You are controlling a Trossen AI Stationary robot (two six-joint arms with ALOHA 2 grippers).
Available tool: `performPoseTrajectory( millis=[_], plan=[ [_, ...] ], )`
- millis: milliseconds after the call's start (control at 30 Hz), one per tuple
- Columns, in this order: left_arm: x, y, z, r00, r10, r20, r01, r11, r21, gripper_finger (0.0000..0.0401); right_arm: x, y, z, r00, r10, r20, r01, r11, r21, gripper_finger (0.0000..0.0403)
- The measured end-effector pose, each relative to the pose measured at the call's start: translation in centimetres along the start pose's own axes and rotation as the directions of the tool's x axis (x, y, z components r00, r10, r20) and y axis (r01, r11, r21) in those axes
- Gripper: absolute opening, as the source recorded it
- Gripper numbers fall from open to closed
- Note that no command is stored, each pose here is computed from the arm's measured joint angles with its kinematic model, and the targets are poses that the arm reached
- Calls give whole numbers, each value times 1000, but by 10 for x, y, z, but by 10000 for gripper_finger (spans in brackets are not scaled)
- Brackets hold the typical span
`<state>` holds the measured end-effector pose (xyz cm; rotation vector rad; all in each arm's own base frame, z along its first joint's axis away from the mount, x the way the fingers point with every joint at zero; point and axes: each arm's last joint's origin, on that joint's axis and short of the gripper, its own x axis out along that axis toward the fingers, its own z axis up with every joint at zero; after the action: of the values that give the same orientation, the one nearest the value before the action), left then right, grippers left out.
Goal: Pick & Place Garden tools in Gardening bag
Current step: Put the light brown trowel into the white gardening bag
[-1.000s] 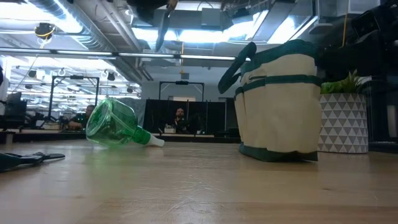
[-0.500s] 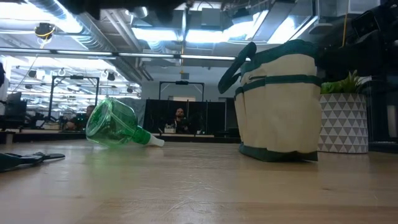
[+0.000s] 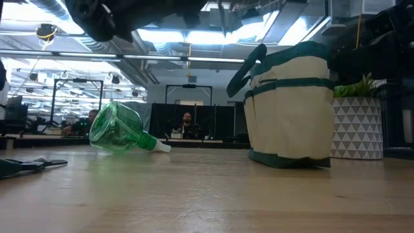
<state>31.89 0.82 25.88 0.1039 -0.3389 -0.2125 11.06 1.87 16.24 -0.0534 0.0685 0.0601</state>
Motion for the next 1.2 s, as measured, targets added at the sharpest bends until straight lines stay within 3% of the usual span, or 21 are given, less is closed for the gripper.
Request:
performPoseTrajectory(
  millis=[133,233,400,533,1200],
  plan=[
    [16,3,-1,999,-42,-3,42,997,-66,63,0,0,0,1000,0,0,0,1000,0,146],
    [34,7,-4,995,-68,-79,59,993,-105,63,0,0,0,1000,0,0,0,1000,0,146],
    [62,16,-1,971,-82,-225,63,994,-91,63,0,0,0,1000,0,0,0,1000,0,146],
    [75,20,9,970,-83,-227,71,996,-60,63,0,0,0,1000,0,0,0,1000,0,146],
    [78,15,10,960,-146,-239,115,983,-141,65,0,0,0,1000,0,0,0,1000,0,147]
  ],
)
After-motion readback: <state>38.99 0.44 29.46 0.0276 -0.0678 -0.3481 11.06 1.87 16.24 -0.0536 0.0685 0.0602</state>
